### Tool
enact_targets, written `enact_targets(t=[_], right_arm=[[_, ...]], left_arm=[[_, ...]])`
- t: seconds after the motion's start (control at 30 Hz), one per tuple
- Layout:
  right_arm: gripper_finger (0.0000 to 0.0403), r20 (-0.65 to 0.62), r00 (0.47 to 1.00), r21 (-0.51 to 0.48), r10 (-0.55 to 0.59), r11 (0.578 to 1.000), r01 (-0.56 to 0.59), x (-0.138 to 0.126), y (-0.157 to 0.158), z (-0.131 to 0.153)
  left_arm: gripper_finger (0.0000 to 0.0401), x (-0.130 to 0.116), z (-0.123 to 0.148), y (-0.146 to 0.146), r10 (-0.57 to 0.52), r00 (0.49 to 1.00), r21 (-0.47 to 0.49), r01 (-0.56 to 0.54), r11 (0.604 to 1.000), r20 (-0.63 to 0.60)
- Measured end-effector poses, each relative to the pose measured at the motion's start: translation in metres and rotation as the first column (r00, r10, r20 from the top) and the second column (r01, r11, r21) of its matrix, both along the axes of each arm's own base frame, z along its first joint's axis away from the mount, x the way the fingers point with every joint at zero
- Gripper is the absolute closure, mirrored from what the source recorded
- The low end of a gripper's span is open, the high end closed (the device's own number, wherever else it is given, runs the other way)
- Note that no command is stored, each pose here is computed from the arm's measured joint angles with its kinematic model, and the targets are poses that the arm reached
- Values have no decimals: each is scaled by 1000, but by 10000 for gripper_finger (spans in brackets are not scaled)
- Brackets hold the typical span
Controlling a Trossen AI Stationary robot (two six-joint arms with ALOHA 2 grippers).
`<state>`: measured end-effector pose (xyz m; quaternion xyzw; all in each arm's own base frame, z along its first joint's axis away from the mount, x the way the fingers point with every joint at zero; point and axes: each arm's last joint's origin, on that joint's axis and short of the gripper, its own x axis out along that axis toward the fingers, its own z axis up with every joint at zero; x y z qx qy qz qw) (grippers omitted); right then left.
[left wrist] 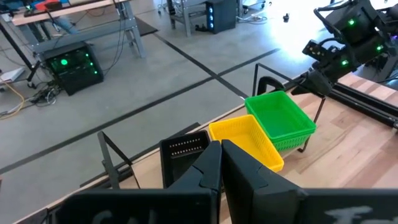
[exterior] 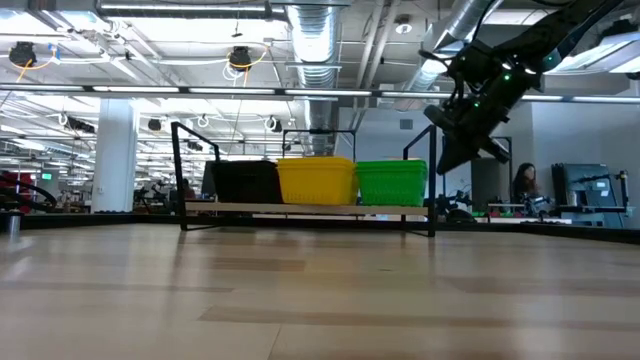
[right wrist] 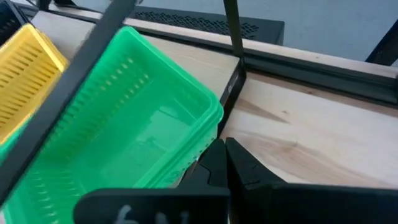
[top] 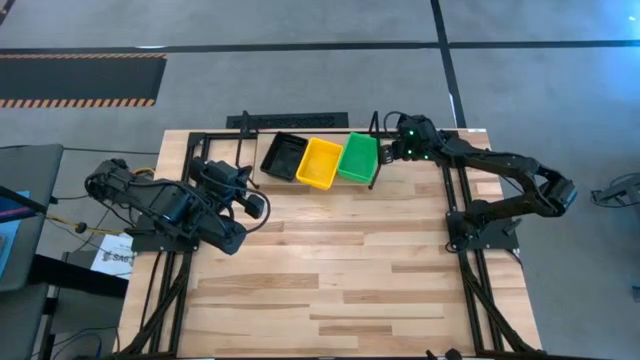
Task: Stack baskets on shelf by color
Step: Adjust the bins on the shelf
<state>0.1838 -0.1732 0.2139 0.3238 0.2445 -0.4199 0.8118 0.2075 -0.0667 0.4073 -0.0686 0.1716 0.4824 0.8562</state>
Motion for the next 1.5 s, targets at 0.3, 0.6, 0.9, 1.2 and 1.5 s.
enact_targets(t=[0.3,0.6,0.9,1.2,1.5], right_arm=[[403,145,984,-3,104,995,-104,-12,13,35],[403,397,851,-306,343,924,-229,-40,71,147],[403,491,633,-521,599,784,-337,-60,126,203],[403,487,554,-569,675,726,-385,-58,144,208],[403,474,566,-577,674,724,-379,-55,144,207]], left_arm=[[401,2,-1,4,19,1000,-9,-19,1000,-8],[401,36,-16,53,123,968,-61,-140,988,-219],[401,100,-61,156,-73,844,-214,-50,976,-531],[401,89,-104,234,-171,769,-473,-188,860,-616],[401,96,-129,256,-282,758,-583,-155,798,-588]])
